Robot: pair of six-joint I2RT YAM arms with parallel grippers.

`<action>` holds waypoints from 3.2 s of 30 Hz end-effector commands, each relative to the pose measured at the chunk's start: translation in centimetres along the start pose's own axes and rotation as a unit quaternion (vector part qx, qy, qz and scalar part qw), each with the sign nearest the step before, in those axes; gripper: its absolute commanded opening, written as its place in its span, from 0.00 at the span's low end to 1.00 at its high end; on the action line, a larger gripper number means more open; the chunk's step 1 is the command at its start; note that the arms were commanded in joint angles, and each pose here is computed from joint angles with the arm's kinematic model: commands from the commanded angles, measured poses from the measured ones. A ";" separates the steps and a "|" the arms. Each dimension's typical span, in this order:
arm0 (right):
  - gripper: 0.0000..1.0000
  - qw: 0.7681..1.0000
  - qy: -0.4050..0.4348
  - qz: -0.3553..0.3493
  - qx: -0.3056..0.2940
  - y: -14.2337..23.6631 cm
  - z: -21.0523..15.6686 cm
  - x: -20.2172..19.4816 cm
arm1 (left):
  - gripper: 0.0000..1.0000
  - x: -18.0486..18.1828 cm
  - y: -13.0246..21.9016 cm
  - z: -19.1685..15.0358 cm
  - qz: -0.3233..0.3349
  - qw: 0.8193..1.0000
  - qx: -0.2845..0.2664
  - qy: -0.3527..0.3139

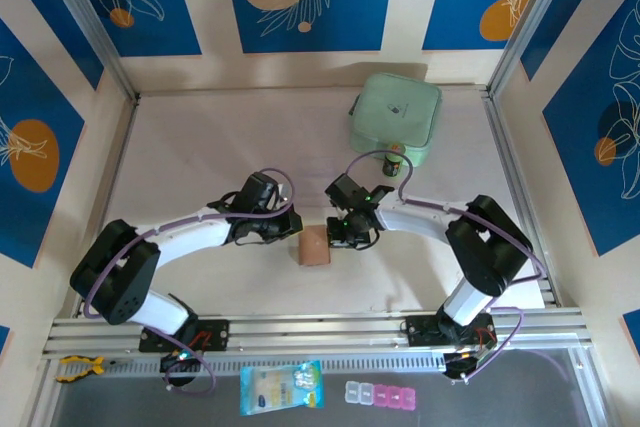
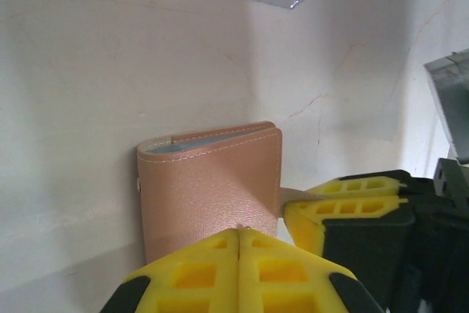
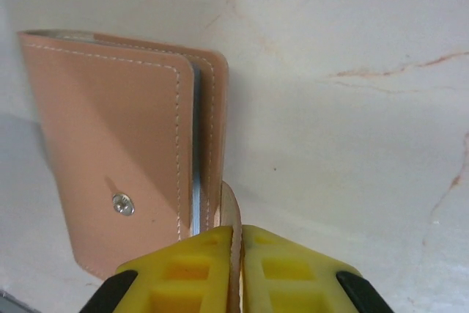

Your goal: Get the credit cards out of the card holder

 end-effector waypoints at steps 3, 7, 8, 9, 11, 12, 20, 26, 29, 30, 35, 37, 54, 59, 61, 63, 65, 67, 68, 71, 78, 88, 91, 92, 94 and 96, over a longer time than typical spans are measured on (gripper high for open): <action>0.11 1.000 0.009 0.007 -0.004 2.0 -0.3 0.3 | 0.01 -0.5 1.5 0.4 -0.001 0.999 -0.032 -0.021; 0.10 1.000 0.015 0.011 -0.006 2.7 -0.3 0.6 | 0.02 -0.2 2.1 0.4 -0.002 0.999 -0.042 -0.020; 0.11 1.000 0.018 0.013 -0.007 2.8 -0.3 0.7 | 0.02 -0.1 2.3 0.4 -0.002 0.999 -0.045 -0.021; 0.11 1.000 0.019 0.012 -0.008 2.9 -0.3 0.8 | 0.03 -0.1 2.4 0.4 -0.001 0.999 -0.047 -0.022; 0.11 1.000 0.024 0.013 -0.009 3.3 -0.2 1.0 | 0.04 0.1 2.4 0.4 0.000 0.999 -0.044 -0.024; 0.10 1.000 0.027 0.012 -0.008 3.4 -0.2 1.2 | 0.04 0.1 2.4 0.4 -0.002 0.999 -0.041 -0.025; 0.11 0.999 0.038 0.011 -0.012 4.3 0.0 2.0 | 0.08 0.2 2.6 0.3 -0.007 0.999 -0.040 -0.029; 0.11 0.999 0.047 0.008 -0.015 4.8 0.0 2.8 | 0.10 0.3 2.9 0.2 -0.011 0.998 -0.050 -0.034; 0.11 0.998 0.053 0.001 -0.015 5.0 -0.1 3.2 | 0.11 0.2 3.1 0.2 -0.018 0.997 -0.060 -0.035; 0.10 0.998 0.055 0.000 -0.015 5.0 -0.1 3.3 | 0.11 0.2 3.2 0.2 -0.017 0.997 -0.061 -0.036; 0.11 0.998 0.061 -0.003 -0.015 5.3 -0.2 4.1 | 0.13 0.4 3.2 0.1 -0.014 0.998 -0.054 -0.040; 0.11 0.998 0.063 -0.005 -0.016 5.5 -0.2 4.3 | 0.14 0.5 3.0 0.0 -0.016 0.998 -0.050 -0.040; 0.11 0.996 0.089 -0.016 -0.008 5.5 0.5 6.7 | 0.15 1.3 3.4 -0.6 -0.004 0.998 -0.054 -0.045; 0.11 0.996 0.086 -0.022 -0.012 5.7 0.5 6.3 | 0.15 1.6 2.6 -0.6 -0.002 0.999 -0.029 -0.044; 0.11 0.996 0.081 -0.025 -0.012 5.8 0.4 5.9 | 0.14 1.8 2.1 -0.6 0.000 0.999 -0.018 -0.040; 0.11 0.997 0.075 -0.029 -0.014 5.8 0.4 5.2 | 0.14 2.0 1.5 -0.6 0.002 0.999 -0.008 -0.036; 0.11 0.997 0.069 -0.035 -0.017 6.0 0.3 4.6 | 0.13 2.3 1.1 -0.7 0.006 1.000 -0.002 -0.031; 0.11 0.997 0.065 -0.038 -0.022 6.3 0.2 3.9 | 0.13 2.5 0.7 -0.7 0.010 1.000 0.000 -0.028; 0.11 0.997 0.062 -0.040 -0.024 6.4 0.2 3.6 | 0.12 2.8 0.5 -0.8 0.017 1.000 0.000 -0.025; 0.11 0.997 0.052 -0.043 -0.024 6.3 0.1 2.4 | 0.11 3.2 0.1 -0.9 0.024 1.000 0.004 -0.019; 0.11 0.999 0.027 -0.042 -0.020 5.4 0.0 -0.1 | 0.08 3.7 -0.9 -1.0 0.020 1.000 0.015 -0.008; 0.11 0.999 0.005 -0.050 -0.011 3.6 0.1 -2.7 | 0.06 4.4 -2.0 -1.3 0.035 0.999 0.029 0.006; 0.11 0.999 -0.001 -0.049 -0.010 3.1 0.1 -3.3 | 0.06 4.6 -2.1 -1.4 0.040 0.999 0.033 0.010; 0.11 0.999 -0.001 -0.049 -0.009 2.9 0.2 -3.4 | 0.06 4.6 -2.1 -1.5 0.041 0.999 0.033 0.011; 0.11 0.999 -0.004 -0.053 -0.008 2.5 0.3 -3.8 | 0.05 4.6 -2.1 -1.4 0.043 0.998 0.034 0.011; 0.11 0.998 -0.006 -0.057 -0.007 2.1 0.4 -4.1 | 0.05 4.5 -2.1 -1.5 0.045 0.998 0.035 0.012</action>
Point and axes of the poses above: each hand's point on the last joint's axis, 136 mm out from that joint toward the fingers, its own y axis back along the fingers, its own x axis along the line the jaws close on, z = x × y, the point moved 9 cm from there along y, back along the fingers, and after that the axes turned 6 degrees about -y, right-handed, at the moved point
